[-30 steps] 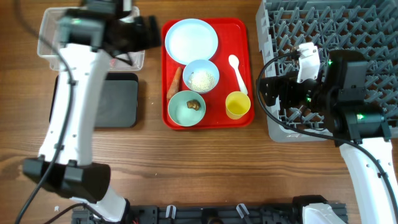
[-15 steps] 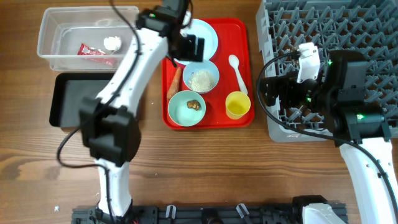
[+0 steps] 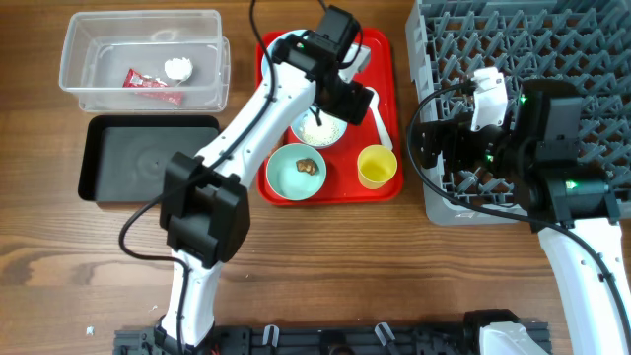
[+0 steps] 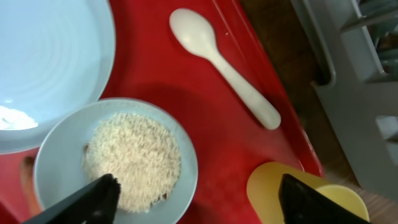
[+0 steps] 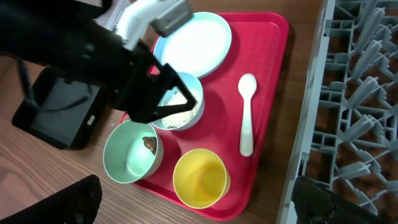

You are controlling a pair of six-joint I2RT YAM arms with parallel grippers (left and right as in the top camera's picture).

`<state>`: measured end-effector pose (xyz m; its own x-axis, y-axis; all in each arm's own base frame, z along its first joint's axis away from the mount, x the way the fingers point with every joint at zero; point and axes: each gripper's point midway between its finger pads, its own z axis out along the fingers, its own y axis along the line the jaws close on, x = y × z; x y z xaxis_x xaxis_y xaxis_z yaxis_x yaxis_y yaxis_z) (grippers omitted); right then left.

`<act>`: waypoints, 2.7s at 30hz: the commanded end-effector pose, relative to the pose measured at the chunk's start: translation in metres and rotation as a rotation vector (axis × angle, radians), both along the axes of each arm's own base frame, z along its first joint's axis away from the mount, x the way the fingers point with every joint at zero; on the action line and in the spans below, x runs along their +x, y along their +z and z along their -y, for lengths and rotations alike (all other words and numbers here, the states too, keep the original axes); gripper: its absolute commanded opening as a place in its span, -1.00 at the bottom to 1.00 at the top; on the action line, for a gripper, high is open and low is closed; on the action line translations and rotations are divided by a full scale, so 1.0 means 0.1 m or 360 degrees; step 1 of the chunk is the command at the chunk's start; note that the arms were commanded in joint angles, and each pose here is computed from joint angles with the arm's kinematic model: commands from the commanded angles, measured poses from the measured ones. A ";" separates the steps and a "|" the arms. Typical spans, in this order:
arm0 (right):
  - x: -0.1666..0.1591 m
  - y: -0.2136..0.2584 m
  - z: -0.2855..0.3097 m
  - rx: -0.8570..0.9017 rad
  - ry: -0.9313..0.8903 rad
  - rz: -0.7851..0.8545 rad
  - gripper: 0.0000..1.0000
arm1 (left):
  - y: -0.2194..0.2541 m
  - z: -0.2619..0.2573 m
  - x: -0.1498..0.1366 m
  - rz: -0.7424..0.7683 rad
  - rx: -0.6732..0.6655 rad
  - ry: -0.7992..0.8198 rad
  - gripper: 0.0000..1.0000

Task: Sort waste into correct bins and load items into the dishwasher rack
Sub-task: 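Grasp the rim of the blue rice bowl with the left gripper, then carry the bowl over the black tray and tip the rice out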

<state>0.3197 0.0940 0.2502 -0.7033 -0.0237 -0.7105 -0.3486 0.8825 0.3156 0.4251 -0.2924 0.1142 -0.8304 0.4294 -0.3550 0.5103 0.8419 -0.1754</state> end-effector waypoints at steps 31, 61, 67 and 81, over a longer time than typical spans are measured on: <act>0.02 0.08 -0.01 -0.0002 -0.0003 0.0019 0.99 | -0.93 -0.09 0.01 -0.0084 0.0311 0.0235 -0.67; 0.03 0.07 0.03 -0.0027 -0.0029 0.0020 0.99 | 0.39 -0.06 0.04 0.0115 -0.0066 0.0494 -0.92; 0.03 0.07 0.02 -0.0026 -0.0028 0.0019 0.99 | 1.00 -0.54 0.01 0.0153 -0.0187 0.0670 -0.92; 0.03 0.07 0.02 -0.0025 -0.0030 0.0019 0.99 | 1.01 -2.26 -0.26 -0.0225 -0.0094 0.1082 -0.92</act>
